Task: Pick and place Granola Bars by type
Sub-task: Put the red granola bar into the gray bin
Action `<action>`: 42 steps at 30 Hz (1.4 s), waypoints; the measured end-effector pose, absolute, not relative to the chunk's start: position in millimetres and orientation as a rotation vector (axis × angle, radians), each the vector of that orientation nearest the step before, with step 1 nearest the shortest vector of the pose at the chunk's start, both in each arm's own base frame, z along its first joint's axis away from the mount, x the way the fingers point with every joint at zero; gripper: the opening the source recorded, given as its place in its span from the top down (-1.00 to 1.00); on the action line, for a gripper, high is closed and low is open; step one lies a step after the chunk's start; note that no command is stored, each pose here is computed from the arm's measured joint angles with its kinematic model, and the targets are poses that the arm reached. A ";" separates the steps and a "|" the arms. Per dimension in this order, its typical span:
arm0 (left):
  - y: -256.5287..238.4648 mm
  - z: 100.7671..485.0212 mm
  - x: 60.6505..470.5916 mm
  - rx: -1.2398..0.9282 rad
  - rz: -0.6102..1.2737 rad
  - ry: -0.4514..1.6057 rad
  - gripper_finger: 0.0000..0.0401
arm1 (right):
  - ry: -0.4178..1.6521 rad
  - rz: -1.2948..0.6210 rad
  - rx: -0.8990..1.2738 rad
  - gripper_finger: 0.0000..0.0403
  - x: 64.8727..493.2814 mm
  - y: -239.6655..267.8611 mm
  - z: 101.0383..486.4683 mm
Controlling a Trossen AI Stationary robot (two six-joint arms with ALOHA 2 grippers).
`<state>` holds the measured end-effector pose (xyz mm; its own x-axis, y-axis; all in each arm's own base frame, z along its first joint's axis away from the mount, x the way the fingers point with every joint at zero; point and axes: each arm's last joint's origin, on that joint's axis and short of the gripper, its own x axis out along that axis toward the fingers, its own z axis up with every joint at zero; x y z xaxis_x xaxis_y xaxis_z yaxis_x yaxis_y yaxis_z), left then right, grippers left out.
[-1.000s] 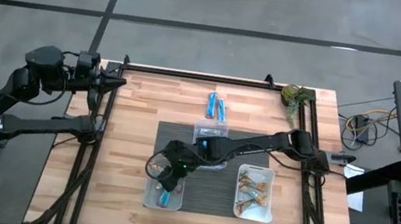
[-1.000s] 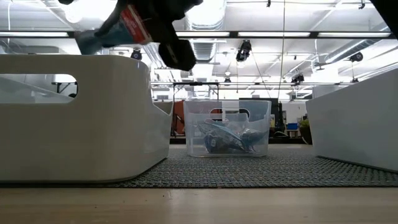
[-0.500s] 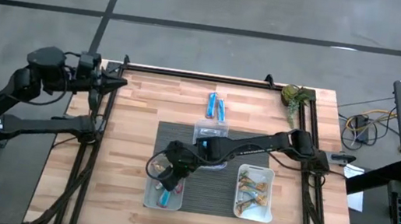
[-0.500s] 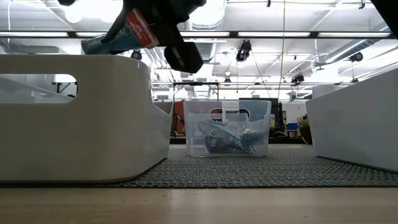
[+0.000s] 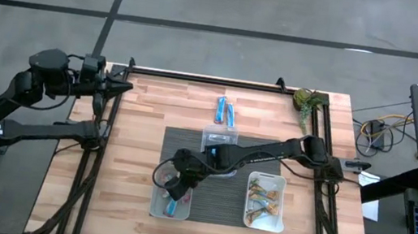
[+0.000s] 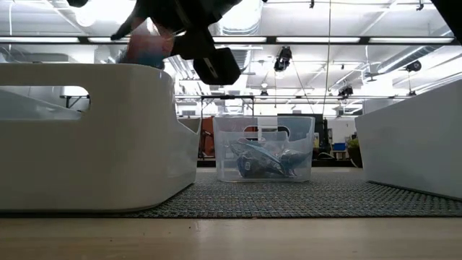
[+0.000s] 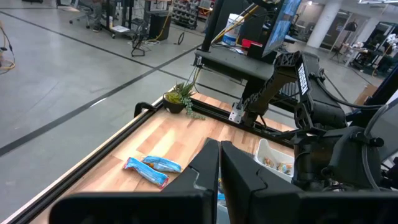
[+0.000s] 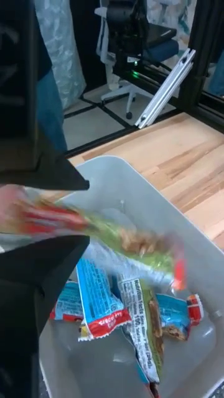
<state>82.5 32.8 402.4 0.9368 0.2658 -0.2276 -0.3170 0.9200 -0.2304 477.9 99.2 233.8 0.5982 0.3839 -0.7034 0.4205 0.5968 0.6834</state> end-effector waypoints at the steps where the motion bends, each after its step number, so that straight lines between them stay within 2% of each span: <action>1: 32.8 402.4 82.5 -0.268 0.301 0.194 1.00 | 0.971 -0.026 0.976 0.38 477.9 99.5 233.8; 8: 32.8 402.4 82.5 -0.269 0.302 0.194 1.00 | 0.969 -0.032 0.979 0.08 477.9 99.5 233.7; 16: 32.8 402.4 82.5 -0.270 0.302 0.194 1.00 | 0.964 -0.013 0.935 0.06 477.9 99.4 233.7; 21: 32.8 402.4 82.5 -0.273 0.302 0.194 1.00 | 0.953 -0.024 0.881 0.24 477.5 98.3 233.1; 29: 32.8 402.4 82.5 -0.273 0.302 0.194 1.00 | 0.919 -0.021 0.817 0.90 477.9 87.4 238.7; 36: 32.8 401.9 82.4 -0.273 0.302 0.199 1.00 | 0.879 -0.005 0.772 0.96 474.8 73.0 254.2; 42: 32.5 401.0 81.9 -0.274 0.303 0.208 1.00 | 0.843 -0.036 0.693 0.96 456.4 60.9 287.7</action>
